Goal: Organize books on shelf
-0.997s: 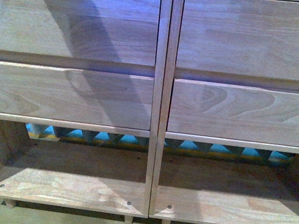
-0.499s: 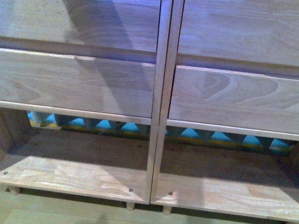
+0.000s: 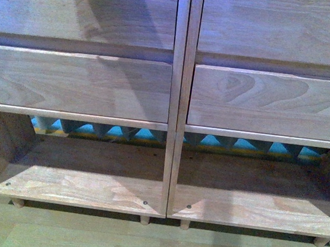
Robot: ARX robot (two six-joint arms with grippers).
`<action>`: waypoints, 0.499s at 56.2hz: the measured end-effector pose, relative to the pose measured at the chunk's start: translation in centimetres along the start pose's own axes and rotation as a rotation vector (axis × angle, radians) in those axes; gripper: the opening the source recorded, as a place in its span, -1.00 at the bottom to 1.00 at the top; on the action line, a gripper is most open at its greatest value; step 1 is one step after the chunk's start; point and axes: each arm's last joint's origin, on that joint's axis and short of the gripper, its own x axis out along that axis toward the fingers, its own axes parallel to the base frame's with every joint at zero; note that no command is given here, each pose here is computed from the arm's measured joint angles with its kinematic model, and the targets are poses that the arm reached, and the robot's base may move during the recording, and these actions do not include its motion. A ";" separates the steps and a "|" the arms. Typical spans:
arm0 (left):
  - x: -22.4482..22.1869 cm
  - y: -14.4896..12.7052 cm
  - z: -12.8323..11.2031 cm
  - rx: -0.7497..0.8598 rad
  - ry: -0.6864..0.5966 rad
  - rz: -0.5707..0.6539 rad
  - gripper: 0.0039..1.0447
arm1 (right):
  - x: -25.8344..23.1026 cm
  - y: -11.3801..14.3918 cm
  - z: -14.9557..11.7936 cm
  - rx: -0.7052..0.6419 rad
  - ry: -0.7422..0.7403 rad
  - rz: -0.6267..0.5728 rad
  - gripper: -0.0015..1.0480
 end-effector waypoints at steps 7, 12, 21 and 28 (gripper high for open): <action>0.1 -0.5 0.2 -0.030 -0.008 -0.030 -0.16 | -0.5 0.0 -0.3 0.000 -0.002 0.000 -0.94; 0.1 -0.7 0.4 -0.055 -0.017 -0.046 0.18 | -0.9 0.0 -0.5 0.000 -0.003 0.000 -0.94; -1.7 -0.1 3.1 -0.072 -0.113 -0.012 0.77 | -1.6 0.0 -1.2 0.000 -0.014 0.000 -0.94; -4.3 0.2 5.6 -0.079 -0.153 -0.001 0.85 | -1.9 0.0 -1.1 0.000 -0.021 -0.001 -0.94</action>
